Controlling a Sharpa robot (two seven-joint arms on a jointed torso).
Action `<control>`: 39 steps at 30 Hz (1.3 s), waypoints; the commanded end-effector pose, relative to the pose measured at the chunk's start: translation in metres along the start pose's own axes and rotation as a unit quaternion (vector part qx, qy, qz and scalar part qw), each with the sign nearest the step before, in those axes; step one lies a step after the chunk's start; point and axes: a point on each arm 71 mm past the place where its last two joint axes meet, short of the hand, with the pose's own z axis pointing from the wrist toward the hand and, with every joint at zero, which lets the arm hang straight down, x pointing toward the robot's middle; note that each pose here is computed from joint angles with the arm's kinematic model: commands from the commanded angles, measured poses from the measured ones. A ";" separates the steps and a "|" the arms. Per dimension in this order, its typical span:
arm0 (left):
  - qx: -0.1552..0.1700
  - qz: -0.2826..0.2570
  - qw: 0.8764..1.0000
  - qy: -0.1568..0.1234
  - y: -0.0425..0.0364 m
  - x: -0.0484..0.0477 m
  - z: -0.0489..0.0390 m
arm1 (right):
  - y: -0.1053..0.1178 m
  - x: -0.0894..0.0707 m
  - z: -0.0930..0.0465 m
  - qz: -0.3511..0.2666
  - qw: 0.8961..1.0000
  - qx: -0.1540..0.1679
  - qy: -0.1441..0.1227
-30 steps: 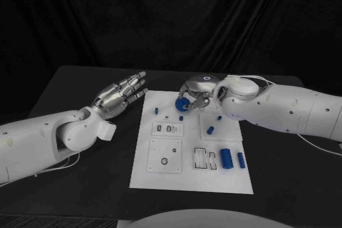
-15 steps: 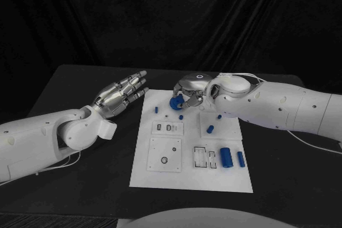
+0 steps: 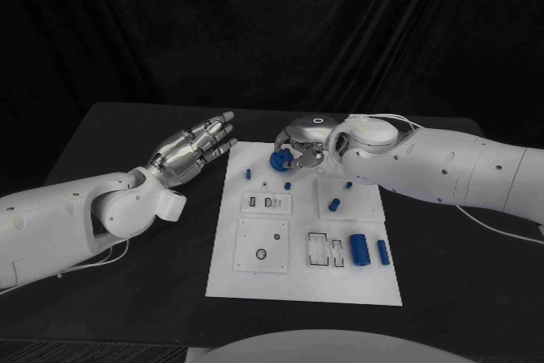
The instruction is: Assemble the parts on the task board
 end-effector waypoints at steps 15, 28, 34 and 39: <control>0.004 -0.003 1.000 0.009 -0.0006 0.0016 0.0004 | -0.001 0.003 -0.003 -0.001 1.000 0.005 0.013; 0.003 -0.003 1.000 0.010 -0.0003 0.0012 0.0006 | 0.004 0.004 -0.005 0.002 1.000 0.000 0.017; 0.002 -0.003 1.000 0.010 -0.0002 0.0010 0.0006 | 0.002 0.004 -0.005 0.001 1.000 0.003 0.016; 0.001 -0.003 1.000 0.010 -0.0002 0.0006 0.0004 | -0.001 0.003 -0.007 0.001 1.000 0.006 0.010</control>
